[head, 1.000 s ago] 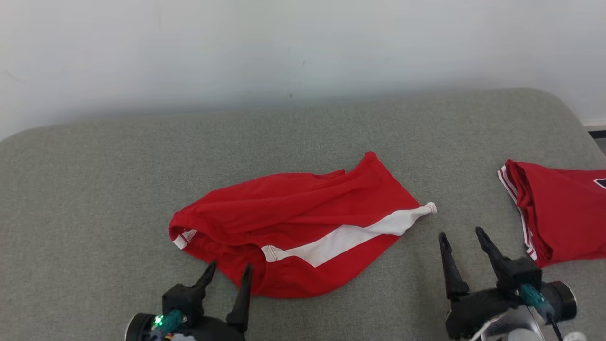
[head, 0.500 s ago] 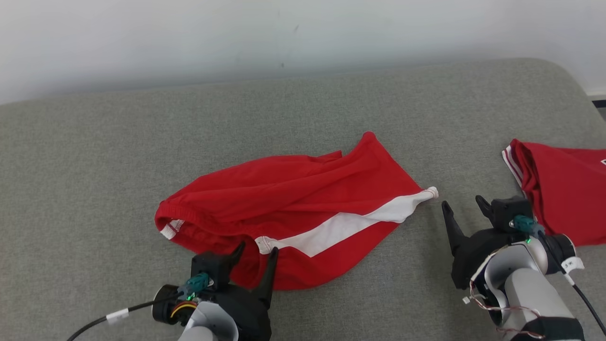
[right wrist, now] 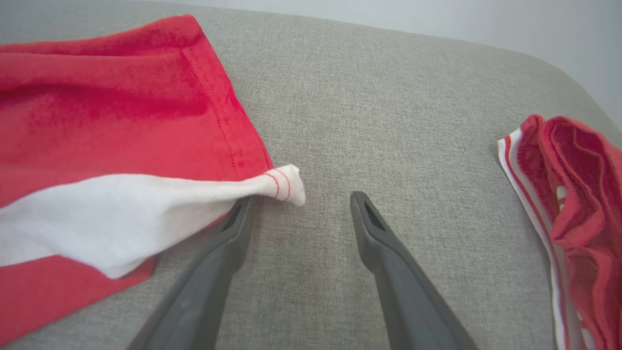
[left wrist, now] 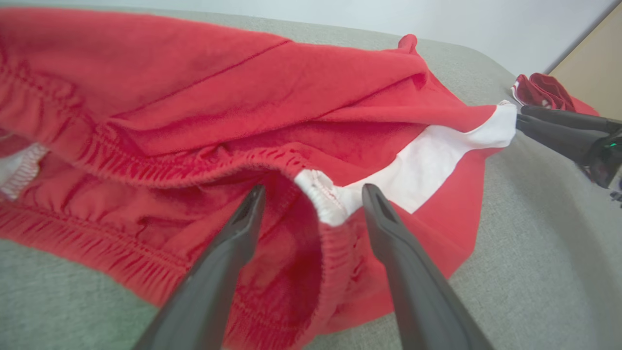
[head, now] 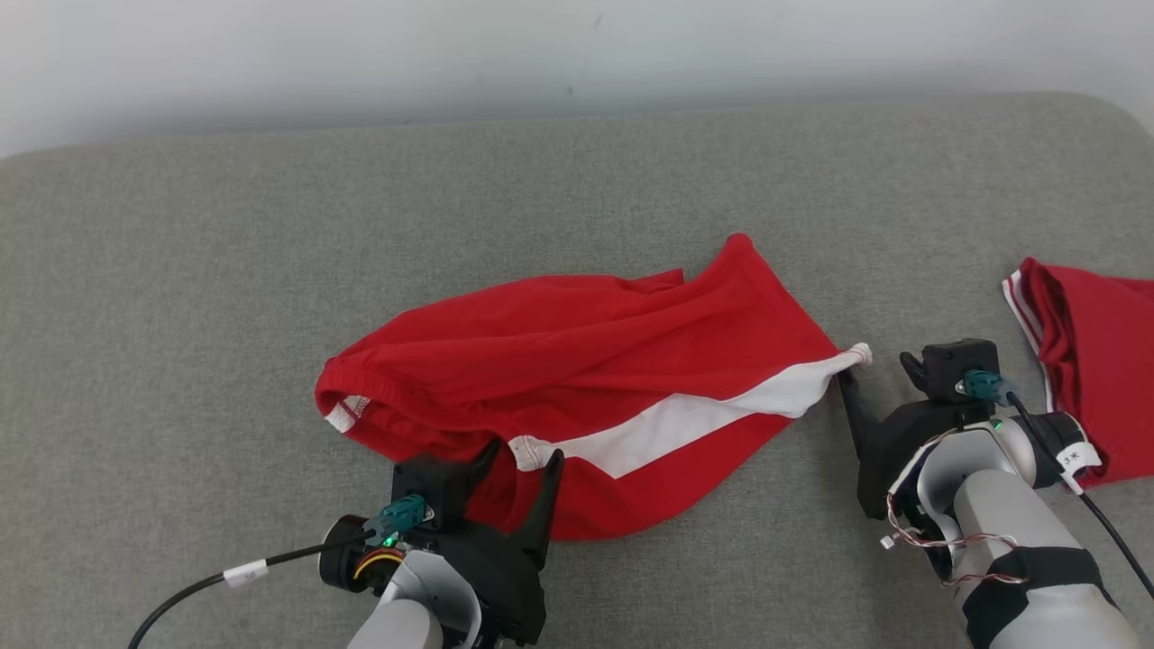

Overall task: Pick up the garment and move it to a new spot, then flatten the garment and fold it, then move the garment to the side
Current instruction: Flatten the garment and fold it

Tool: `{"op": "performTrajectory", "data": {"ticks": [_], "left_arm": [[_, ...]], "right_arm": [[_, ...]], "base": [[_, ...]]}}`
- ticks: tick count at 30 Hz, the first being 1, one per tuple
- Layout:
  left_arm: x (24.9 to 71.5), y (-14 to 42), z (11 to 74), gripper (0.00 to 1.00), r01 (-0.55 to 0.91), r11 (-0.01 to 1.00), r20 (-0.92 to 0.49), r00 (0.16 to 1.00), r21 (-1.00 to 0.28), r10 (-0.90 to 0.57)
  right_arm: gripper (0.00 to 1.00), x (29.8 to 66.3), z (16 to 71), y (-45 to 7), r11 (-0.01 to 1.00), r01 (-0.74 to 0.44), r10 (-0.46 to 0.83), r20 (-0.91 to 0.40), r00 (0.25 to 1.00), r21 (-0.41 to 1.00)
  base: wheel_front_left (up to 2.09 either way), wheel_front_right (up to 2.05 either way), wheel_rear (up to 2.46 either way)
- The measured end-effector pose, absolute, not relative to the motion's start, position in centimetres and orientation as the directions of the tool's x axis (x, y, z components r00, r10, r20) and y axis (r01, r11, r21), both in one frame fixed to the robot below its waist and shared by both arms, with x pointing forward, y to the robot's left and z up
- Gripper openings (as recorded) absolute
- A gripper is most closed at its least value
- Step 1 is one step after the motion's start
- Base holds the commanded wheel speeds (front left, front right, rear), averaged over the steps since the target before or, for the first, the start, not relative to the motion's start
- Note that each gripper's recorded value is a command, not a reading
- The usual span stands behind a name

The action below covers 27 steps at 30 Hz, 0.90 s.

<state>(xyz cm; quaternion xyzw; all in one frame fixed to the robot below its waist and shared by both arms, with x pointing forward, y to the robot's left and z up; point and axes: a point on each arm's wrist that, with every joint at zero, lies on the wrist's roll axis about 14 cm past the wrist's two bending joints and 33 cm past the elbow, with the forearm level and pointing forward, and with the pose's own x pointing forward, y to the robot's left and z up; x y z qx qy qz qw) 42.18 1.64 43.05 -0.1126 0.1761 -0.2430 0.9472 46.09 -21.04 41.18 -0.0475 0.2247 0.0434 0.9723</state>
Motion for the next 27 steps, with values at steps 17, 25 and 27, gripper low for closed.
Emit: {"op": "performTrajectory", "data": {"ticks": [17, 25, 27], "left_arm": [[42.3, 1.5, 43.8, 1.00, 0.420, 0.845, -0.260, 0.820, -0.331, -0.509], [41.9, 0.7, 44.2, 0.85, 0.438, 0.829, -0.254, 0.807, -0.348, -0.533], [41.8, 0.7, 44.1, 0.77, 0.436, 0.828, -0.262, 0.803, -0.353, -0.535]], "right_arm": [[0.99, 47.6, 40.6, -19.1, 0.958, -0.242, 0.148, -0.454, 0.879, -0.156], [1.00, 47.7, 41.1, -20.3, 0.958, -0.224, 0.127, -0.438, 0.890, -0.177], [1.00, 47.7, 41.1, -20.3, 0.958, -0.223, 0.125, -0.438, 0.890, -0.179]], "base": [[0.00, 0.00, 0.00], [0.00, 0.00, 0.00], [0.00, 0.00, 0.00]]}}
